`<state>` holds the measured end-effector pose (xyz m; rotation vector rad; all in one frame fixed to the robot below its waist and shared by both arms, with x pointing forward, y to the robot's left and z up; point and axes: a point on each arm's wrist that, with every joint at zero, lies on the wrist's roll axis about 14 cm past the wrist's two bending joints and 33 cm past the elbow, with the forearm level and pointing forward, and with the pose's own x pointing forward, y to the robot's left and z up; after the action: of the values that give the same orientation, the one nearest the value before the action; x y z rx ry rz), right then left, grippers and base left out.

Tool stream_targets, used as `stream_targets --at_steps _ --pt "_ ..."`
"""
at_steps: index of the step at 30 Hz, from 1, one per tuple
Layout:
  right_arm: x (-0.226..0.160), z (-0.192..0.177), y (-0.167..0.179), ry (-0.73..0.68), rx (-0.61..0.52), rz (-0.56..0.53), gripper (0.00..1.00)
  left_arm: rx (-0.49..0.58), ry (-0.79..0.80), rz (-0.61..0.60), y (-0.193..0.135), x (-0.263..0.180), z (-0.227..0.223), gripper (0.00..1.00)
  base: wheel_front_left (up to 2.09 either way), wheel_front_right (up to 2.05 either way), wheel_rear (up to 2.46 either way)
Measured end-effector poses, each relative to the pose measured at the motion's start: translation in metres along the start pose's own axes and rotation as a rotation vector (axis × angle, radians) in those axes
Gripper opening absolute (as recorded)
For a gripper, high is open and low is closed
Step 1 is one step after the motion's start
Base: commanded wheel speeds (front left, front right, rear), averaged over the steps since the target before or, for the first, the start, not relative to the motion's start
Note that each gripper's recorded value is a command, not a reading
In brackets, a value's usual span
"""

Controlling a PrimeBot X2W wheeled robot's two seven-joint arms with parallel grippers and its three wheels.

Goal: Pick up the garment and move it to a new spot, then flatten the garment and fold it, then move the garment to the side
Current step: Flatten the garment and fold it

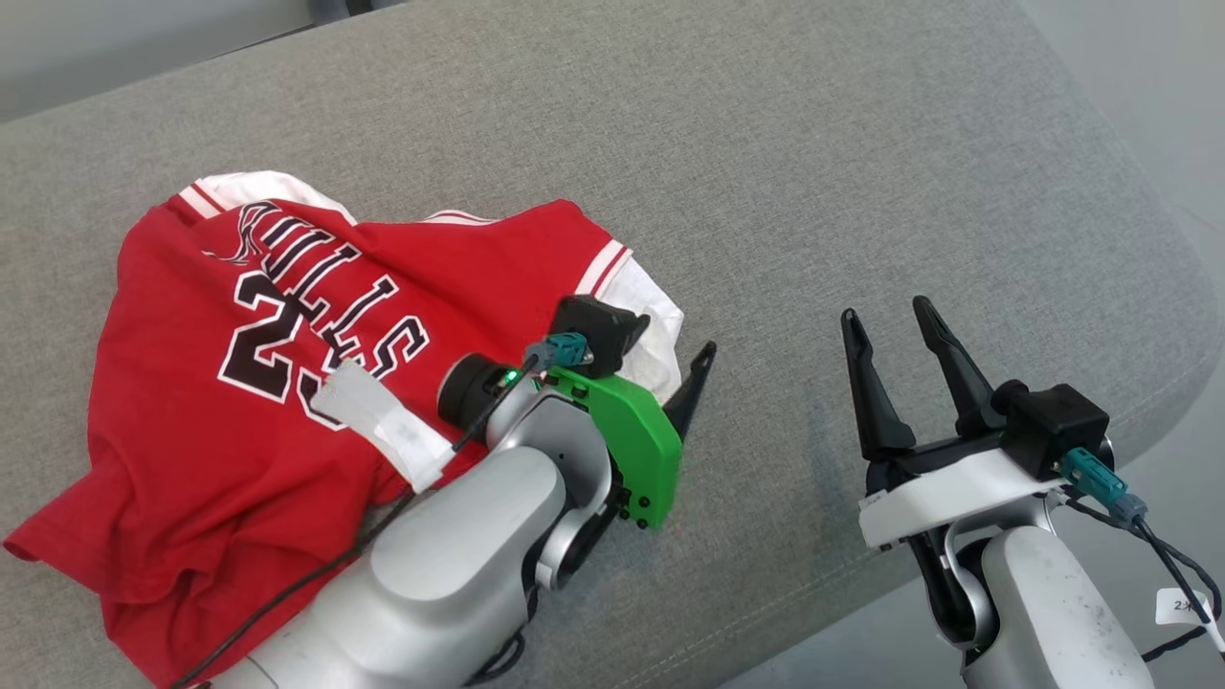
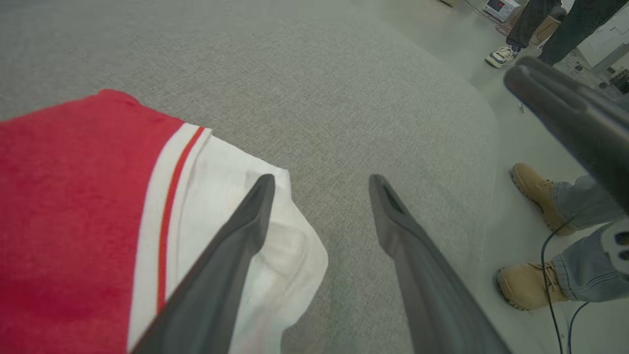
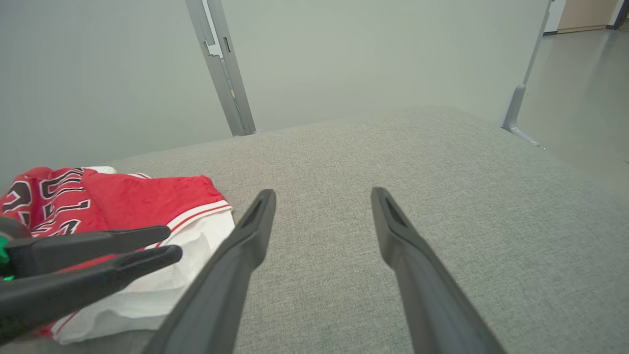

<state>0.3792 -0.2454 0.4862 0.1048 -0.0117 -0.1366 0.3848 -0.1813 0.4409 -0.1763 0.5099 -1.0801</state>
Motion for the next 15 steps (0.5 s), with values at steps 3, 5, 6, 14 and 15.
stream_targets --at_steps 3,5,6,14,15 --pt "0.000 0.000 0.000 0.000 0.000 0.000 1.00 -0.005 0.018 0.034 0.013 -0.001 0.001 1.00 0.00 0.00 0.00" --pt "0.000 -0.001 0.001 0.003 0.000 0.002 1.00 -0.027 0.051 0.048 0.019 -0.001 -0.005 1.00 0.00 0.00 0.00" --pt "0.000 -0.001 0.001 0.004 -0.001 0.003 1.00 -0.036 0.065 0.053 0.022 0.000 -0.008 1.00 0.00 0.00 0.00" --pt "-0.004 -0.001 -0.005 0.009 -0.005 -0.017 1.00 -0.052 0.158 0.059 0.035 0.007 -0.027 1.00 0.00 0.00 0.00" --pt "-0.005 -0.001 -0.008 0.009 -0.006 -0.024 1.00 -0.058 0.162 0.047 0.032 0.009 -0.028 1.00 0.00 0.00 0.00"
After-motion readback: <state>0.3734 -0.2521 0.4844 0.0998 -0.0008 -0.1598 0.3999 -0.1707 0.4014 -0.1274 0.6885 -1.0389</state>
